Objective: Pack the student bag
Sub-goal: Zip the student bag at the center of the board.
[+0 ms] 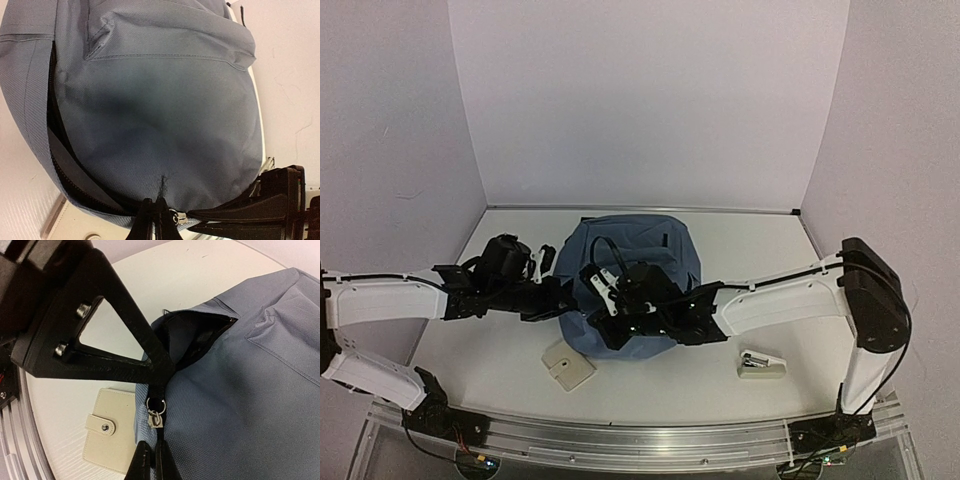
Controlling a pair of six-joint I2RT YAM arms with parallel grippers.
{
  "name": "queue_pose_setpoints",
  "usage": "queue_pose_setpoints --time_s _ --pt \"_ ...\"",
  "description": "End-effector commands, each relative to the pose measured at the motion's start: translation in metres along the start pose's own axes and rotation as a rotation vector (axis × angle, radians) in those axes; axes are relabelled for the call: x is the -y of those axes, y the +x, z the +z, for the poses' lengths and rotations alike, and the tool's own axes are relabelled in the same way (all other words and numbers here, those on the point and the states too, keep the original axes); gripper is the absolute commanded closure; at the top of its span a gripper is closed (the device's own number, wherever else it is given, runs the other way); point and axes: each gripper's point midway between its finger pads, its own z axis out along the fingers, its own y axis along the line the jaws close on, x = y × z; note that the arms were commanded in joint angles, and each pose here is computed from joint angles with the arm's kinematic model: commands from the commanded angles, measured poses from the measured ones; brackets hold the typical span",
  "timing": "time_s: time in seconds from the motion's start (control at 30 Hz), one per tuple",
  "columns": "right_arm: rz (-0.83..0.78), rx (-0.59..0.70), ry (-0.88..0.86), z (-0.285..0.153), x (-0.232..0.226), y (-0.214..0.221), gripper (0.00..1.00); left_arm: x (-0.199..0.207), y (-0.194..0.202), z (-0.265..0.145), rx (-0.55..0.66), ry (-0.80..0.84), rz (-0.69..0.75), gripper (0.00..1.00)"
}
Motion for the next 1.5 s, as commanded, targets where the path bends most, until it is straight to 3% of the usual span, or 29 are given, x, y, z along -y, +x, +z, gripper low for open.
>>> queue_pose_setpoints --time_s 0.0,0.63,1.0,1.47 --pt "0.025 -0.010 -0.043 -0.036 -0.029 0.003 1.00 -0.041 -0.050 -0.016 0.191 -0.163 -0.061 1.00" --pt "0.108 0.038 0.014 -0.090 -0.030 0.009 1.00 -0.065 -0.071 -0.031 0.237 -0.193 -0.056 1.00" --pt "0.135 -0.003 0.161 -0.083 -0.003 0.034 1.00 -0.059 -0.079 -0.051 0.301 -0.160 -0.042 1.00" --pt "0.155 -0.021 0.119 -0.083 -0.010 0.041 1.00 -0.084 -0.094 -0.039 0.297 -0.202 -0.028 1.00"
